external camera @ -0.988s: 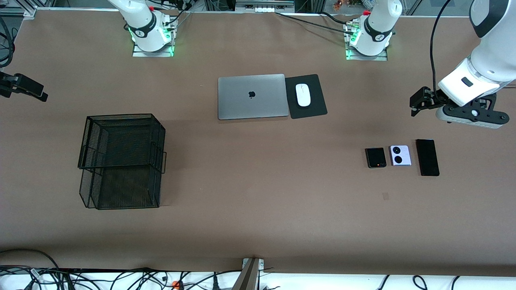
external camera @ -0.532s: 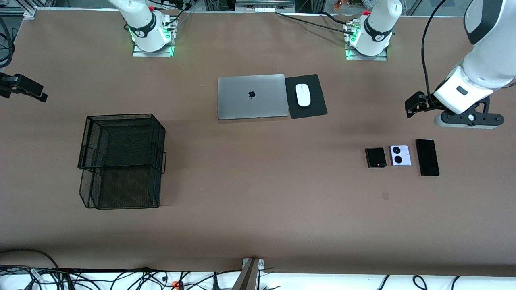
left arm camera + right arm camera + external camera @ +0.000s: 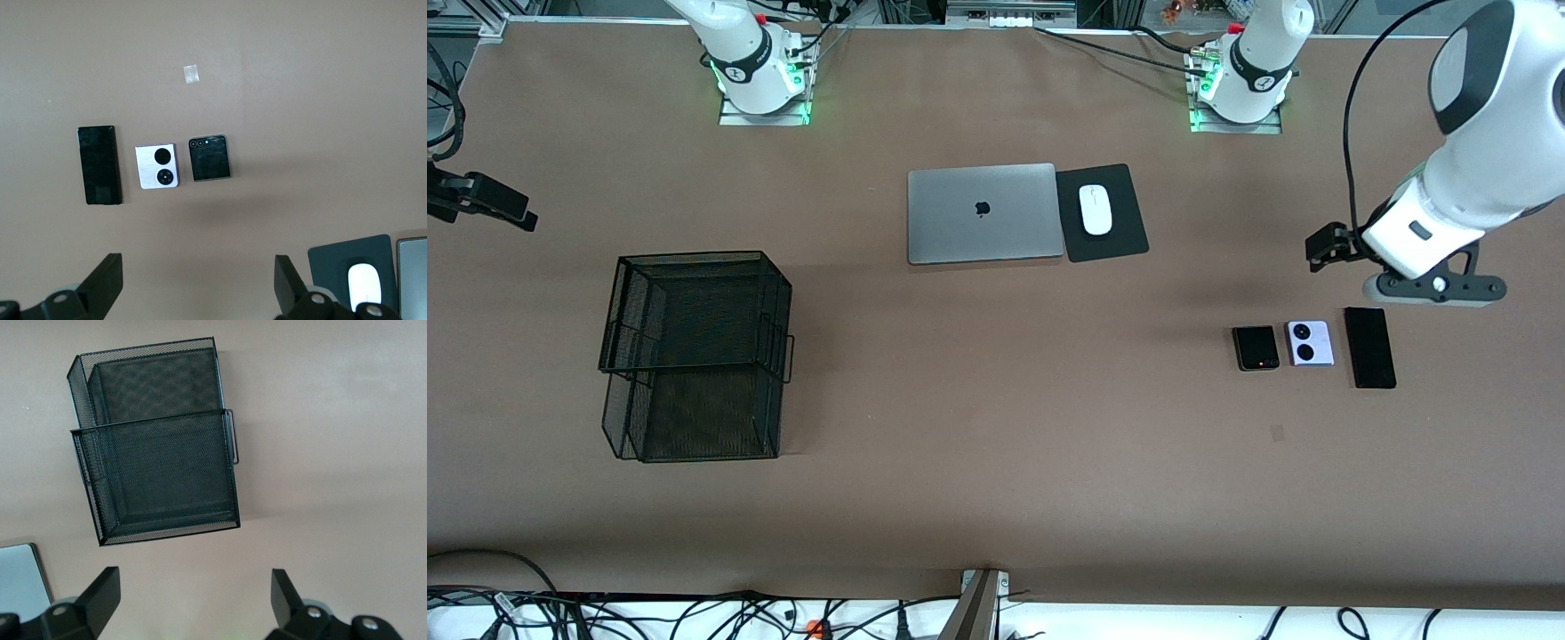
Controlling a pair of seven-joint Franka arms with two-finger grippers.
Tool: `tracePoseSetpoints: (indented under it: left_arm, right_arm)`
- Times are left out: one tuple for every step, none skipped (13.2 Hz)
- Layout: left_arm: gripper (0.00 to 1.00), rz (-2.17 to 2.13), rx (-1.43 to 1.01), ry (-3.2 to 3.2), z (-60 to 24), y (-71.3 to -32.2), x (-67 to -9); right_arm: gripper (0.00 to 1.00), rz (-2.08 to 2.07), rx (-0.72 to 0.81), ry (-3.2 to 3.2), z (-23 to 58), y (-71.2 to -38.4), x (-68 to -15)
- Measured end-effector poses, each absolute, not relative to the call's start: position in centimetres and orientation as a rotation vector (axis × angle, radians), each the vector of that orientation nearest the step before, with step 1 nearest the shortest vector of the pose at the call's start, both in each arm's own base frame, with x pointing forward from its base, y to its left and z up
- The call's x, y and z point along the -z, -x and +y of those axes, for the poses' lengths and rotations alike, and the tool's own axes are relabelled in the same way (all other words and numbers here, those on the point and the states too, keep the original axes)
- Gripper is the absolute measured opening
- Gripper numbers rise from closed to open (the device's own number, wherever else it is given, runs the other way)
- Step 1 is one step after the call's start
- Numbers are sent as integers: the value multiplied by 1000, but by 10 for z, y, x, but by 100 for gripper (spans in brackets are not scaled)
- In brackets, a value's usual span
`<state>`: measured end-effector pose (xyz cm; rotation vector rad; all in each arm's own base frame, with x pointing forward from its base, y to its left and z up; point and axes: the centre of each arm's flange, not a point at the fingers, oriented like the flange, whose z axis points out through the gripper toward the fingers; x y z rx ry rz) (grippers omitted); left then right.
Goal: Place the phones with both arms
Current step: 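Reach the left gripper down toward the small black flip phone, then grasp the small black flip phone with the left gripper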
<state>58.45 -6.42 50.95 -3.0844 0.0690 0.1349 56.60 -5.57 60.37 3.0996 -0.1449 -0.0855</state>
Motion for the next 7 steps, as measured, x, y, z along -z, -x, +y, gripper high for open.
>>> tracePoseSetpoints:
  left_arm:
    - [100,64,-136,3087,-62,-590,-499]
    - [100,58,-135,3090,-59,-597,-486]
    - [100,50,-135,3093,-56,-605,-471]
    - [100,43,-139,3096,-53,-613,-453]
    - [100,37,-146,3099,-50,-620,-434]
    - [100,30,-147,3103,-48,-627,-414]
    - [100,24,-142,3108,-44,-633,-392]
  right_arm:
    - [100,-145,85,-3100,-56,-566,-604]
    - [100,-145,85,-3100,-56,-566,-604]
    - [100,-145,85,-3100,-56,-566,-604]
    - [100,-143,85,-3100,-55,-566,-604]
    - [100,-142,86,-3100,-55,-566,-603]
    - [100,-141,88,-3100,-55,-567,-603]
    - [100,-140,90,-3100,-55,-567,-602]
